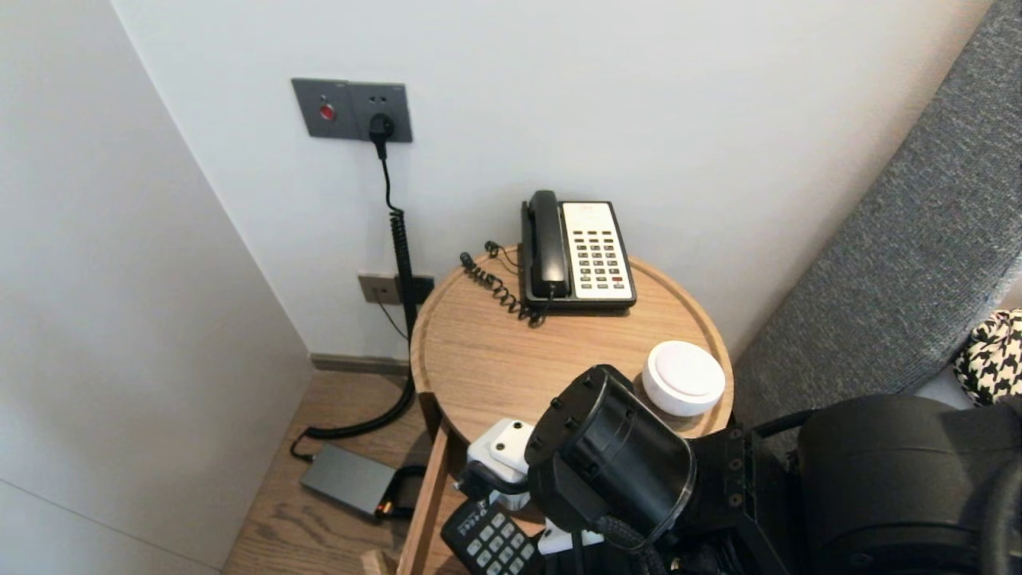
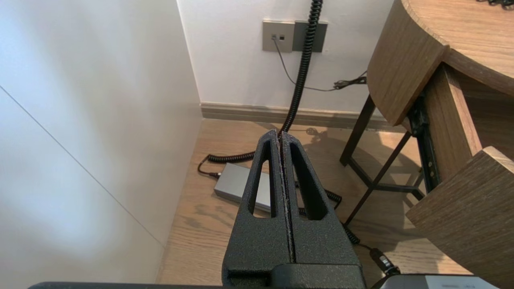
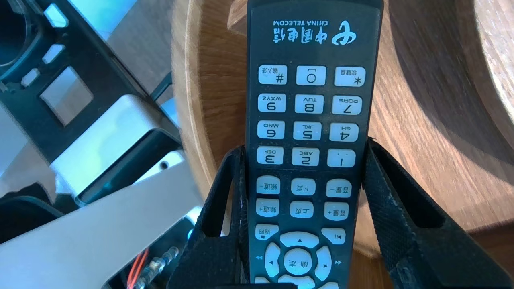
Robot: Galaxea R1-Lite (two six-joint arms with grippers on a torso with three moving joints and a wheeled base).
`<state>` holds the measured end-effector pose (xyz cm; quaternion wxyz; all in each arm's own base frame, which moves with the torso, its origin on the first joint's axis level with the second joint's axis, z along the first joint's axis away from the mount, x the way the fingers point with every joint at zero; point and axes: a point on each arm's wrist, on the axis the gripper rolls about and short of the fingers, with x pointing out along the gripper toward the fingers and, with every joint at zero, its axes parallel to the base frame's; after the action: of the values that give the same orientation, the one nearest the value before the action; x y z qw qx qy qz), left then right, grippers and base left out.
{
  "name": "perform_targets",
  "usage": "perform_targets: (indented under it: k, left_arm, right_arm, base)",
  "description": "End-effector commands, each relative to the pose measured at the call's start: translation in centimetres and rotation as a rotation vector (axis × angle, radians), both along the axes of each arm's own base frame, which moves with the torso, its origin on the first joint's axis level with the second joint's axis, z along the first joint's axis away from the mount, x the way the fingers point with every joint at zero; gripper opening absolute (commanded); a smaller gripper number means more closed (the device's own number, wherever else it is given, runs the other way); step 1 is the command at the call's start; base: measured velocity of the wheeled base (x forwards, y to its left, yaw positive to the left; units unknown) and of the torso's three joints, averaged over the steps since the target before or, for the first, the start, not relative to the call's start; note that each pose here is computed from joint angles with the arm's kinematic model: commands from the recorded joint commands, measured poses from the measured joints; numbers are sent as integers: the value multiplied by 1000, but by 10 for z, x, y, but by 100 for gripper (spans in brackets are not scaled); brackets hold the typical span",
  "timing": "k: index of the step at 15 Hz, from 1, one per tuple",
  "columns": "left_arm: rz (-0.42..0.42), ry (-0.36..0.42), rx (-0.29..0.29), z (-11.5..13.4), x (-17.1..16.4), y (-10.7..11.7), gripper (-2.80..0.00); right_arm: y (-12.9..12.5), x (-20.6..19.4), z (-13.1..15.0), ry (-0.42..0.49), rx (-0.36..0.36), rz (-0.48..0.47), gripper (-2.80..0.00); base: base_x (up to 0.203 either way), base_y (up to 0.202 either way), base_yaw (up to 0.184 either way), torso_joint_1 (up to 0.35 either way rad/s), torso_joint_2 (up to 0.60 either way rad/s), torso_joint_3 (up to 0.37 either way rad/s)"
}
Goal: Put the remote controls on the table in the drawer one by one
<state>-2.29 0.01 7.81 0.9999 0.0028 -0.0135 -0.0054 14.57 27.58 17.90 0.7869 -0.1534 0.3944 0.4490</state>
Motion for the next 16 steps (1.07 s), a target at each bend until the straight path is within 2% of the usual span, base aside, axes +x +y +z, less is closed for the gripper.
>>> perform_targets:
  k: [1,10,16]
  left_arm:
    - [0,12,0,-3,1,0,-280]
    - [0,12,0,-3,1,0,-280]
    - [0,12,0,-3,1,0,-280]
  right_arm:
    - [7,2,-13,15,-27,4,-280]
    - [23,13,-45,31,-57,-4,-280]
    - [30,20,-49,22,-30,-45,-280]
  base:
    - [0,0,0,0,0,0]
    - [0,0,0,0,0,0]
    - [0,0,0,0,0,0]
